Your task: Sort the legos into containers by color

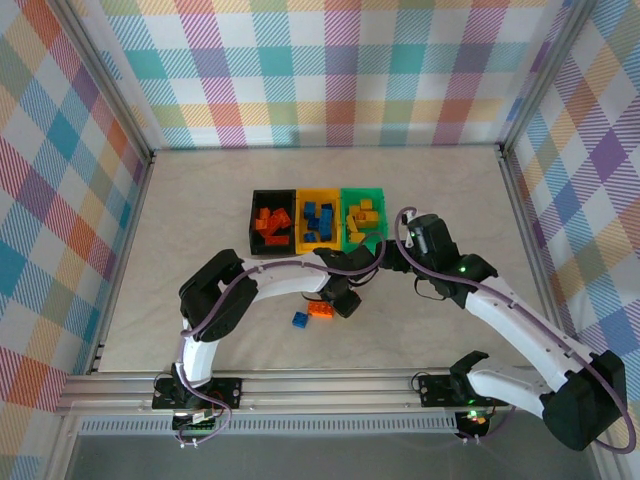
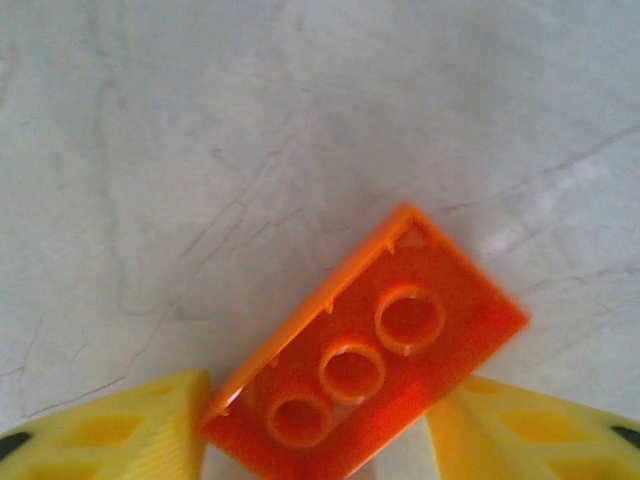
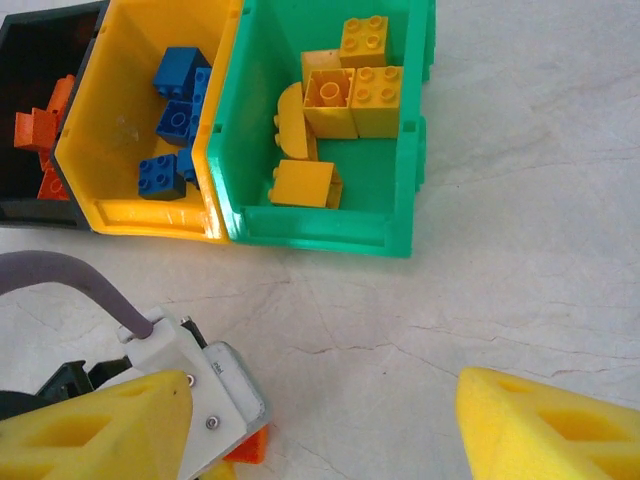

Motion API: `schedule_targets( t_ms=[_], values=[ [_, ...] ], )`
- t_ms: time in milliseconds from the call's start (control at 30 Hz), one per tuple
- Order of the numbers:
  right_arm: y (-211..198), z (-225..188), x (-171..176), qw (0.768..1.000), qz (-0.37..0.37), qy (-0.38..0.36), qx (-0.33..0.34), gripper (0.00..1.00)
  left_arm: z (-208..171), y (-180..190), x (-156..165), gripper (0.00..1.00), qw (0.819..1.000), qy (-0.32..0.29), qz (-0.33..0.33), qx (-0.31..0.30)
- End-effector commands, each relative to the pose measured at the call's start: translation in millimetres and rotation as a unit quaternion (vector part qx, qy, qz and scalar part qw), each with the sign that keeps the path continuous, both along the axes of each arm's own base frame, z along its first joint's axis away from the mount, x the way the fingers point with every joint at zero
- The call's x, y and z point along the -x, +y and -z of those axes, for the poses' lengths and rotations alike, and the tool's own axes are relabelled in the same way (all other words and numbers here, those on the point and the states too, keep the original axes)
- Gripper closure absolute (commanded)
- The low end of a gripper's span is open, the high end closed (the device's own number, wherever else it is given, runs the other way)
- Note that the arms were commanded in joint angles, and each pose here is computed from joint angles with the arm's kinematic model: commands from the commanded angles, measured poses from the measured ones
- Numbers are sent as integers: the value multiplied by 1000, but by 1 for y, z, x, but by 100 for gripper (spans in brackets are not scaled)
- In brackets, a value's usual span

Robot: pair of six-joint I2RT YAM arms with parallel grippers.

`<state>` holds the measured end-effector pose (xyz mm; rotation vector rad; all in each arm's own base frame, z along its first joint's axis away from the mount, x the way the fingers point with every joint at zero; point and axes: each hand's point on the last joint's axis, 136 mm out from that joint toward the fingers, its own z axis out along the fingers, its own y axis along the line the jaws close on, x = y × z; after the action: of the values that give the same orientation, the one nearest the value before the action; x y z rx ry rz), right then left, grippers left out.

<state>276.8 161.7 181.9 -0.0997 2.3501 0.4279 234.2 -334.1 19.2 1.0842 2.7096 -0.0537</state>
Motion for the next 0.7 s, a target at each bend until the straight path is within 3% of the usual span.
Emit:
schedule_targets(
  t_ms=[0, 367, 667],
  values=[
    [12, -6, 6, 999, -21, 1, -26, 30, 10, -1, -10, 50, 1000, -23, -2, -16],
    [14, -3, 6, 999, -21, 4, -28, 30, -14, -10, -18, 64, 998, -49, -17, 19],
    [13, -1, 6, 999, -21, 5, -28, 30, -37, -6, -14, 69, 997, -56, -33, 52]
  ],
)
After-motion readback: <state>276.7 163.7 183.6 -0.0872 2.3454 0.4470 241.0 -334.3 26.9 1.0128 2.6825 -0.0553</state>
